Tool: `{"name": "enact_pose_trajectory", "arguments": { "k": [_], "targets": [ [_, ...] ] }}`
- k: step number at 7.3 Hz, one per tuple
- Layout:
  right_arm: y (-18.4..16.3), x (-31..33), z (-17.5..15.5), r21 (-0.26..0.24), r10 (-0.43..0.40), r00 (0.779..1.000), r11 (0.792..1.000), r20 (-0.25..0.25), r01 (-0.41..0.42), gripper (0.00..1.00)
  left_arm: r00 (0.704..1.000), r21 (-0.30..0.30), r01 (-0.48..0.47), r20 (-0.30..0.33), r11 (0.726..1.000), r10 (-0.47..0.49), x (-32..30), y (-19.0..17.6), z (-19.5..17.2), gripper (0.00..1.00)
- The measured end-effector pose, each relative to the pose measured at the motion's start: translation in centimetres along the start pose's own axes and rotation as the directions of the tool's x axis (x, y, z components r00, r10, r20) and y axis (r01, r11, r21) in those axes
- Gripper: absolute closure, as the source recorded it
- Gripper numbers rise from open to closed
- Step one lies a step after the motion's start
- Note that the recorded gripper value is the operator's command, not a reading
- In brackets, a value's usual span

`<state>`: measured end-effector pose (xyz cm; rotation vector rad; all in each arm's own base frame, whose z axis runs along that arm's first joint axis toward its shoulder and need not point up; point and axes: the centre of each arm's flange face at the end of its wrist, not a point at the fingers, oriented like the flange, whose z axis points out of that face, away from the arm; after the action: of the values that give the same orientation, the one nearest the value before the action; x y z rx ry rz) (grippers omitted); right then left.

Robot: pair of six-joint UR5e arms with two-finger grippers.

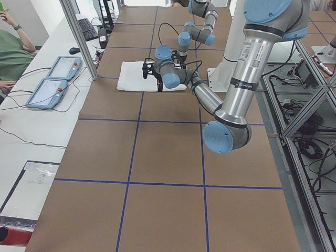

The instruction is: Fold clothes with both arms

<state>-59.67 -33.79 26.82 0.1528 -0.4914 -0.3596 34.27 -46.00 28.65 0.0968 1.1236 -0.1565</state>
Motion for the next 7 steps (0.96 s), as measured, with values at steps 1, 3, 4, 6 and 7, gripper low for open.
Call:
{"name": "enact_pose_trajectory", "arguments": {
  "k": [1, 3, 4, 6, 7],
  "targets": [
    [0.3, 0.4, 0.2, -0.014, 0.002, 1.0, 1.0, -0.014, -0.002, 0.0, 1.0, 0.0, 0.0, -0.001, 1.0, 0.0, 0.1, 0.0, 0.0, 0.0],
    [1.1, 2.0, -0.8, -0.038, 0.006, 0.999, 0.999, -0.034, -0.008, 0.0, 1.0, 0.0, 0.001, -0.002, 1.0, -0.001, 0.2, -0.1, 0.0, 0.0],
    [2.0, 3.6, -1.4, -0.047, 0.008, 0.999, 0.999, -0.036, -0.009, 0.0, 1.0, 0.0, 0.002, -0.001, 1.0, -0.002, 0.2, -0.1, 0.0, 0.0],
    [3.5, 5.9, -1.3, -0.058, 0.011, 0.999, 0.998, -0.045, -0.014, 0.0, 1.0, -0.001, 0.003, -0.001, 1.0, -0.003, 0.2, 0.0, 0.1, 0.0],
    [3.8, 6.6, -1.7, -0.058, 0.016, 0.999, 0.998, -0.036, -0.018, 0.0, 1.0, -0.001, 0.003, -0.002, 1.0, -0.003, 0.3, 0.0, 0.0, 0.0]
  ]
}}
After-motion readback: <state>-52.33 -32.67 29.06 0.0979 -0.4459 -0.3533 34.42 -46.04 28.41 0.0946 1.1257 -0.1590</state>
